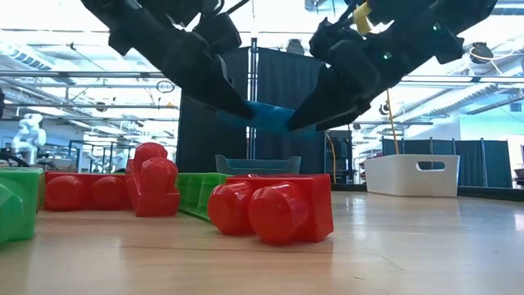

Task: Sort blocks by size
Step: Put the four stud blue game piece into the blue bin, then put the four stud green game piece into the blue bin

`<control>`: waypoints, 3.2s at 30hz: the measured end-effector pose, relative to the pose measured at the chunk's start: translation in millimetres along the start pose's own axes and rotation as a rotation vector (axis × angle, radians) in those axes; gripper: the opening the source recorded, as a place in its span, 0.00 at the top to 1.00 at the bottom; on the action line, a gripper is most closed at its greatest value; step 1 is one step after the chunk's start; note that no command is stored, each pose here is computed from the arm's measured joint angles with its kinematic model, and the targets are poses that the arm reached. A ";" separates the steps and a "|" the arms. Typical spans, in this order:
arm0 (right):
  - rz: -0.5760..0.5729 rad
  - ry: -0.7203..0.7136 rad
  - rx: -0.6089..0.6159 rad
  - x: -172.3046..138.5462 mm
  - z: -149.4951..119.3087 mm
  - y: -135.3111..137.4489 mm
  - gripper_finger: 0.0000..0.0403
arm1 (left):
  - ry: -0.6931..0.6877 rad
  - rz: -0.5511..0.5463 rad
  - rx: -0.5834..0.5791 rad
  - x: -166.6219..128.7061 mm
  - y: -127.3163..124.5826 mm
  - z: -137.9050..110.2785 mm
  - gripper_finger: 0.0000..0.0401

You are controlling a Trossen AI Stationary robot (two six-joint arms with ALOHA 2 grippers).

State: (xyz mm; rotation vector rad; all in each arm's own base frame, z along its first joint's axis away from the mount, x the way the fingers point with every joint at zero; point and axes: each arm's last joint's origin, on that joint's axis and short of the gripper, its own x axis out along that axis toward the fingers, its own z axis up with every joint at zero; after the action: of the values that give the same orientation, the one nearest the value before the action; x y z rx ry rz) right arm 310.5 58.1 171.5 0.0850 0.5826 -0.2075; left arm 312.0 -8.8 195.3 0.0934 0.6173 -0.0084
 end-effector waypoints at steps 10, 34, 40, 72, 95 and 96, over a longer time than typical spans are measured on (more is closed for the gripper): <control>-0.192 0.028 0.070 -27.2 4.7 -12.2 0.22 | -0.006 0.269 -0.076 -35.3 71.9 3.5 0.40; -0.224 0.023 0.064 -27.3 5.2 -14.8 0.22 | 0.100 0.248 -0.157 0.1 236.4 -29.8 0.40; -0.232 0.032 0.036 -26.3 5.6 -18.3 0.22 | 0.119 0.260 -0.138 7.8 248.2 -35.7 0.34; 0.124 0.067 -0.196 61.9 -15.6 -87.9 0.22 | 0.337 0.210 -0.202 -23.6 203.5 -7.4 0.21; 0.262 0.047 -0.167 87.2 -32.6 -97.7 0.44 | 0.319 -0.046 -0.163 8.8 104.4 19.3 0.21; 0.262 0.048 -0.167 87.2 -32.5 -97.7 0.46 | 0.318 -0.038 -0.162 9.4 102.5 20.2 0.21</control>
State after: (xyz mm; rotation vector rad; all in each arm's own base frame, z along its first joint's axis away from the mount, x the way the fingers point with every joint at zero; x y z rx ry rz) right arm 342.7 -47.6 94.0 0.0038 0.6280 0.0983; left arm 335.0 91.6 214.9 -0.0754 0.9353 0.0201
